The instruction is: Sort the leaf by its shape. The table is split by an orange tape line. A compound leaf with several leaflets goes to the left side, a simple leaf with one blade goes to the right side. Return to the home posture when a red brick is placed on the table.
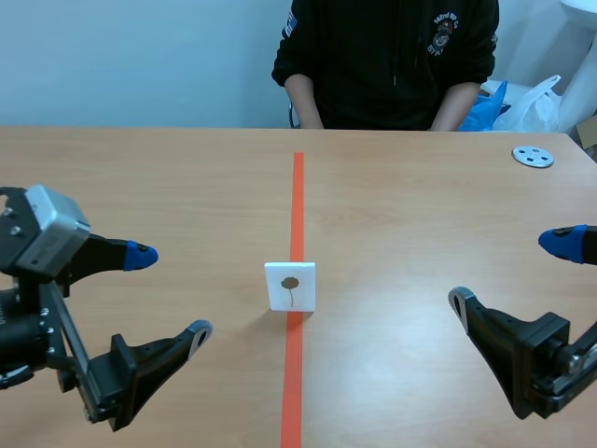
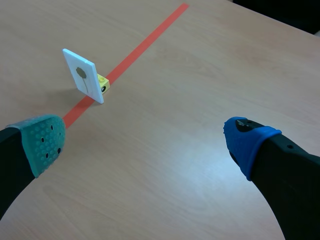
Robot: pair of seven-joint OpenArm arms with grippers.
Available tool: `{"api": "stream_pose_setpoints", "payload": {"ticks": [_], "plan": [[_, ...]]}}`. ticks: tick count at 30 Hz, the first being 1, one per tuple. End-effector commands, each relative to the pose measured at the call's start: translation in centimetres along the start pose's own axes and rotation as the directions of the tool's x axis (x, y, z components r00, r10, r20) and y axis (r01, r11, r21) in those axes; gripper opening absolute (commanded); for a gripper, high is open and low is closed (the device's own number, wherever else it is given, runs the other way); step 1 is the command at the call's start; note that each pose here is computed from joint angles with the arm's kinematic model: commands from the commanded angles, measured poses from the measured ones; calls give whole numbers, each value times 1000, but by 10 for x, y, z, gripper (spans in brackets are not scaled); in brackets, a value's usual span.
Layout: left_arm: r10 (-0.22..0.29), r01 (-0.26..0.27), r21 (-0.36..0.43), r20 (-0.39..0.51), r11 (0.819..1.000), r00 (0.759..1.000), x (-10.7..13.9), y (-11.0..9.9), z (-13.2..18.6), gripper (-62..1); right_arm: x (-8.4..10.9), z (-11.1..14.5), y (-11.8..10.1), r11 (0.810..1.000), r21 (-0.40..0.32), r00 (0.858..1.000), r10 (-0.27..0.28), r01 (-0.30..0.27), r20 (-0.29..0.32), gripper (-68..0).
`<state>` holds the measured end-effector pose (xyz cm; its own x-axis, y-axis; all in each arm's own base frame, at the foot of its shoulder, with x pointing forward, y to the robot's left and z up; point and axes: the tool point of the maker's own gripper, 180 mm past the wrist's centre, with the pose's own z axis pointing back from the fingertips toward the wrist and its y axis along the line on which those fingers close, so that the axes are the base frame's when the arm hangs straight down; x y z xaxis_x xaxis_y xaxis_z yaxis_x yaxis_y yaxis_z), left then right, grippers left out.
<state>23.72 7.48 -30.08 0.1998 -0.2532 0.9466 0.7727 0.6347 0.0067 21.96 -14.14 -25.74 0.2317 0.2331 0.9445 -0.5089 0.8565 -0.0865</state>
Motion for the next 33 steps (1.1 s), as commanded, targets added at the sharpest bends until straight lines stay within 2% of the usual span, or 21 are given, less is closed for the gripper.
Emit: {"api": "stream_pose_setpoints", "payload": {"ticks": [1,5,13,19,22,27,33], "plan": [[-30,31,-21,44,999,999,11,0,-7,14,10,0,-4,1000,-10,999,10,-10,31,4],[-74,77,-46,55,996,996,6,7,-26,14,10,0,-4,1000,-10,999,10,-10,31,4],[-100,108,-86,91,990,991,-1,17,-64,14,10,0,-4,1000,-10,999,10,-10,32,4],[-114,130,-136,117,982,987,-2,12,-87,14,10,0,-4,1000,-10,999,10,-10,31,4],[-140,157,-147,117,977,983,-4,11,-97,14,10,0,-4,1000,-10,999,10,-10,31,4],[-147,162,-157,103,974,984,-8,11,-111,14,10,0,-4,1000,-10,999,10,-10,31,4],[-145,164,-191,108,968,984,-15,3,-122,14,10,0,-4,1000,-10,999,10,-10,31,4]]}}
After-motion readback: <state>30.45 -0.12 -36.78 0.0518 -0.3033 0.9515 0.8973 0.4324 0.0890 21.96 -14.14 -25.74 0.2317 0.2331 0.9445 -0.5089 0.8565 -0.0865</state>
